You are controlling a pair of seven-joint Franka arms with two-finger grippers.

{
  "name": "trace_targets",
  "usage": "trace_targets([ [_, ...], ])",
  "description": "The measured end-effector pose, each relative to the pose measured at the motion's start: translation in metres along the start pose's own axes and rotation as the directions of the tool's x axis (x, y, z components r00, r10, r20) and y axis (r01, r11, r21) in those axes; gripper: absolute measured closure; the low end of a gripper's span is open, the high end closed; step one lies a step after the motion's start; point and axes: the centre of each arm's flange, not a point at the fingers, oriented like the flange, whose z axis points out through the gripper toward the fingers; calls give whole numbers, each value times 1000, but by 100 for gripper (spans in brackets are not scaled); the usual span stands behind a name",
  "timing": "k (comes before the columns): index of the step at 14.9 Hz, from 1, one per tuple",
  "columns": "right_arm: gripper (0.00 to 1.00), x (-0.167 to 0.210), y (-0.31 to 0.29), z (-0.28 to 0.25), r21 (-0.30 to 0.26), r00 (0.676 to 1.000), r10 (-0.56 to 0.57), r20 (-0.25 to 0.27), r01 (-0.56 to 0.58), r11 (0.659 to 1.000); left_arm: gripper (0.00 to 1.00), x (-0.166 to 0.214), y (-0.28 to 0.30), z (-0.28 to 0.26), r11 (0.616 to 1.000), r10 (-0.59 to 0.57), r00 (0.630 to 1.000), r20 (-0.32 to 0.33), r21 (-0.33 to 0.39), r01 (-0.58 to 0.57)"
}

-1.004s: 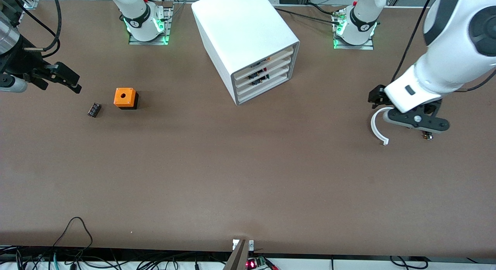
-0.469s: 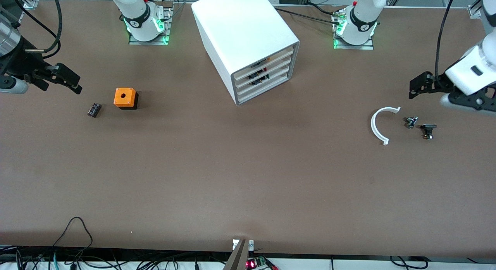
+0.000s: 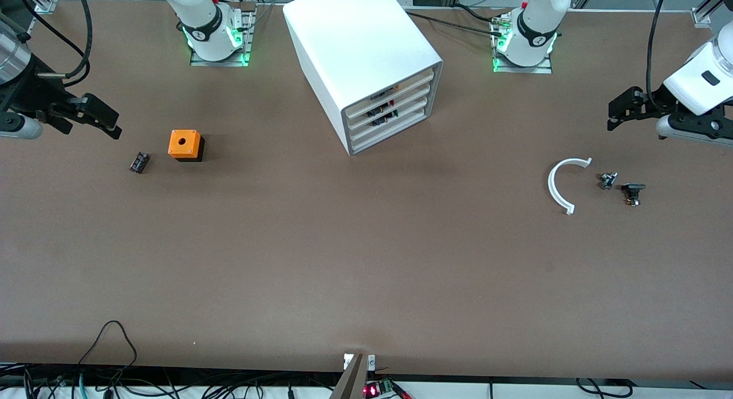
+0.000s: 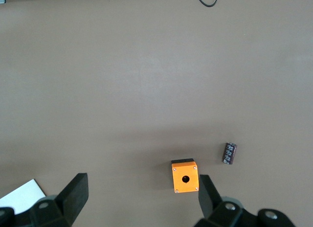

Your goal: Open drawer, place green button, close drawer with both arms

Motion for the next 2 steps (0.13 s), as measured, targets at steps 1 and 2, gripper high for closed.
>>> trace_targets([
  [1, 0, 0, 0, 0, 0, 1000, 0, 1, 0, 1000, 0, 0, 0, 0, 1000, 0, 1000, 0, 0, 0],
  [2, 0, 0, 0, 1, 0, 1000, 0, 1, 0, 1000, 0, 0, 1, 0, 1000, 1, 1000, 0, 0, -1],
])
